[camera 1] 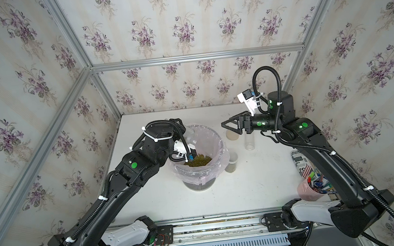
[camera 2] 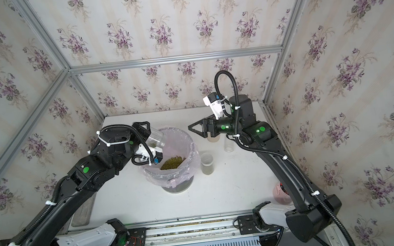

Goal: Empty moldy mung beans from jars
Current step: Pour the moldy mung beans from the jar into the trash bin.

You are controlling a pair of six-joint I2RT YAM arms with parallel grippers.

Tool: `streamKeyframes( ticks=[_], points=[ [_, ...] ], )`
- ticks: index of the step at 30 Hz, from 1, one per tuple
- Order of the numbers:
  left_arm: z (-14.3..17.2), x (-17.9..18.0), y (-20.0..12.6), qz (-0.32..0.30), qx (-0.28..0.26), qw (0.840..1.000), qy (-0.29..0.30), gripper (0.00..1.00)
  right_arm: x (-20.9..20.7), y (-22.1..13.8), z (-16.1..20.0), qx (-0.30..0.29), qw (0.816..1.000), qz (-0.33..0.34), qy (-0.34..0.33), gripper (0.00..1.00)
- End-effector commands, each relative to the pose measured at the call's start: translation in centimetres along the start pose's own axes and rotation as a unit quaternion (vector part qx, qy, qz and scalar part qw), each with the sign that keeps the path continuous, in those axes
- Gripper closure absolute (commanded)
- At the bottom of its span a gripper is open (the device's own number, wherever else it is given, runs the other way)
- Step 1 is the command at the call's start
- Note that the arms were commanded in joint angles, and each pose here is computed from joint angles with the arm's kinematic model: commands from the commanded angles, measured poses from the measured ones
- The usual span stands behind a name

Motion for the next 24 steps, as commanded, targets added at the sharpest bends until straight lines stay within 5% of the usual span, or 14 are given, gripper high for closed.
streamKeyframes(
  ticks=[1,24],
  points=[
    [0.75,1.37,-0.30,-0.023,0.020,0.999,0.041,1.00,0.55,-0.31,-0.41,-0.011,1.000,-0.007,-0.016,0.19],
    [0.10,0.77,0.45,0.010,0.051,0.993,0.104,1.00,0.37,-0.30,-0.16,-0.013,1.000,-0.005,-0.013,0.19]
  ],
)
Point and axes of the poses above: each gripper's point midway between its finger pads, its own y axis out along the fingers, its own x axis along the line the jaws close on, z = x × y, the point moved 3 cm from there along -y, back along the fingers, and after that the axes turned 1 degree about -y, right-handed, at the moved point
